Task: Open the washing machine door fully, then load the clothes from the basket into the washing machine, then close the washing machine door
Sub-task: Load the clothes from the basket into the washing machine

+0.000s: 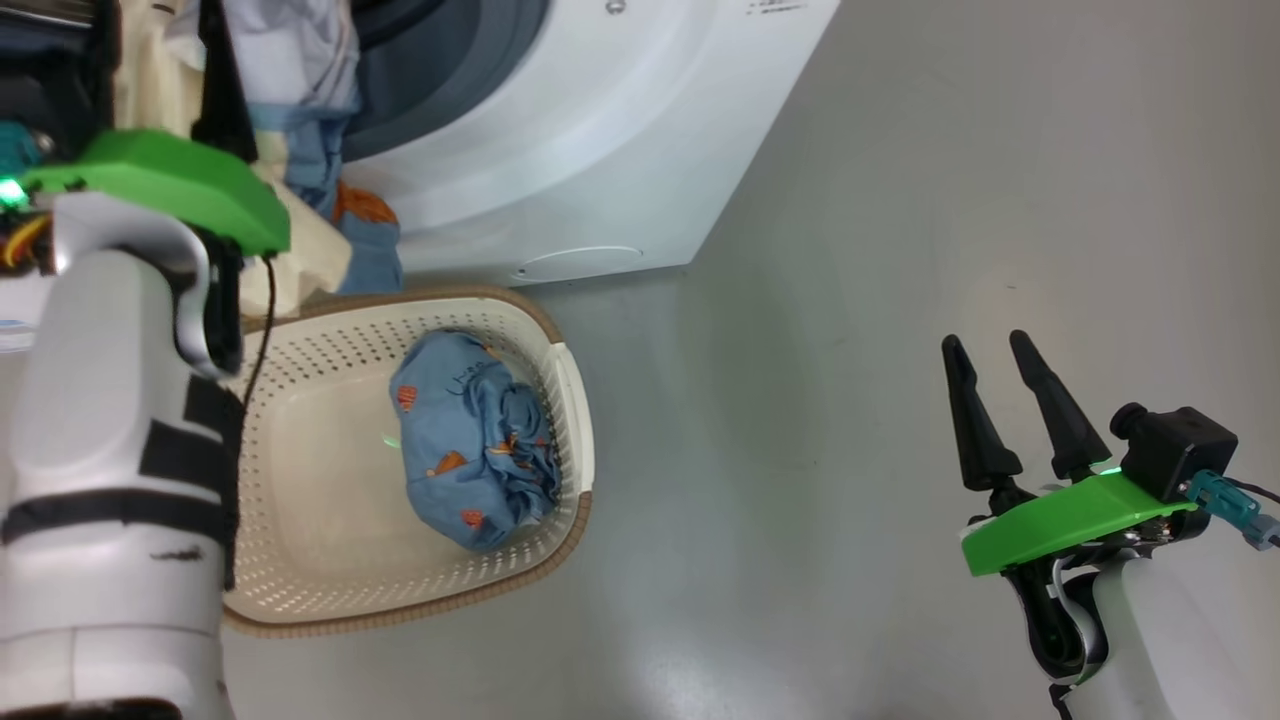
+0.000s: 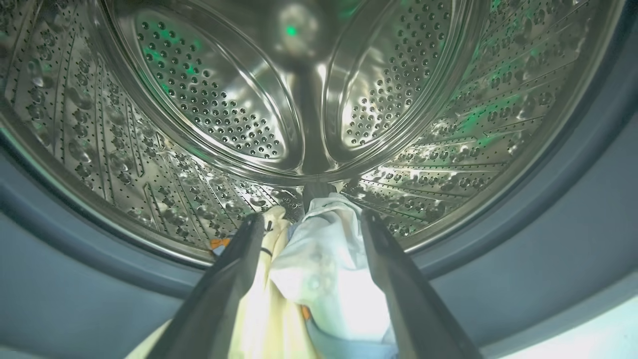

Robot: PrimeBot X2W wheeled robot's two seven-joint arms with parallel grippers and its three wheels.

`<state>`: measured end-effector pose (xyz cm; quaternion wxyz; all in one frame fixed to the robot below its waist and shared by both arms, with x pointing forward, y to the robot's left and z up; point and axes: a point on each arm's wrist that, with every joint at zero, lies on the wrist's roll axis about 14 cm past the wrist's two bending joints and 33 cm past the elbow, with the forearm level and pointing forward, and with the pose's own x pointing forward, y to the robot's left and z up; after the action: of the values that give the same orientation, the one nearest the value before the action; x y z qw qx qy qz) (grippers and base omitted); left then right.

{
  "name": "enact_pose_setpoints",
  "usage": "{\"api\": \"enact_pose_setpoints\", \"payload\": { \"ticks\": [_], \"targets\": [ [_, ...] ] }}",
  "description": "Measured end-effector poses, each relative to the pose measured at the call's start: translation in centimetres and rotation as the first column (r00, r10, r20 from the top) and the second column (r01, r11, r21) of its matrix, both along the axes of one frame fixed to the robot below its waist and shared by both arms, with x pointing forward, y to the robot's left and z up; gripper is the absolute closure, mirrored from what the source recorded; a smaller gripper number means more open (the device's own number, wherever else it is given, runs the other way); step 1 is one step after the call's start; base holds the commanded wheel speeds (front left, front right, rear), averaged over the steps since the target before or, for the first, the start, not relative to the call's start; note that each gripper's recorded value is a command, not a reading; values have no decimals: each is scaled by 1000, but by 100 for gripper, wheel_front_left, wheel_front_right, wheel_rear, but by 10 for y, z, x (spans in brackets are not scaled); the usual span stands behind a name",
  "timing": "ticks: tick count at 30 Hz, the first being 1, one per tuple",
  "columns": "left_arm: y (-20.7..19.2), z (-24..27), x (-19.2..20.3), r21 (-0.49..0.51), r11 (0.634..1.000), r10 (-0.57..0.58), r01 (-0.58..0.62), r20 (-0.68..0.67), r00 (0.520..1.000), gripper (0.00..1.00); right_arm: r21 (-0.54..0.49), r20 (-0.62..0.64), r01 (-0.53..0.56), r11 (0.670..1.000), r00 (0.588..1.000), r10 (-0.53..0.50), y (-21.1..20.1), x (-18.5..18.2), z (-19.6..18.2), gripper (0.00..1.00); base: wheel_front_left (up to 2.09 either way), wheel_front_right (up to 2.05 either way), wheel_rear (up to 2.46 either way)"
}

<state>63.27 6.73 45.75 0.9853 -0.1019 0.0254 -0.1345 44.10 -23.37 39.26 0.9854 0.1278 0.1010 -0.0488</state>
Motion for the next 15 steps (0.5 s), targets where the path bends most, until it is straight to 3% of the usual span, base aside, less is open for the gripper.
{"api": "enact_pose_setpoints", "payload": {
  "ticks": [15],
  "targets": [
    [31,-13,-57,16,998,60,-60,-16,998,0,-9,48,-30,1000,998,30,5,7,17,0,0,0,0]
  ]
}}
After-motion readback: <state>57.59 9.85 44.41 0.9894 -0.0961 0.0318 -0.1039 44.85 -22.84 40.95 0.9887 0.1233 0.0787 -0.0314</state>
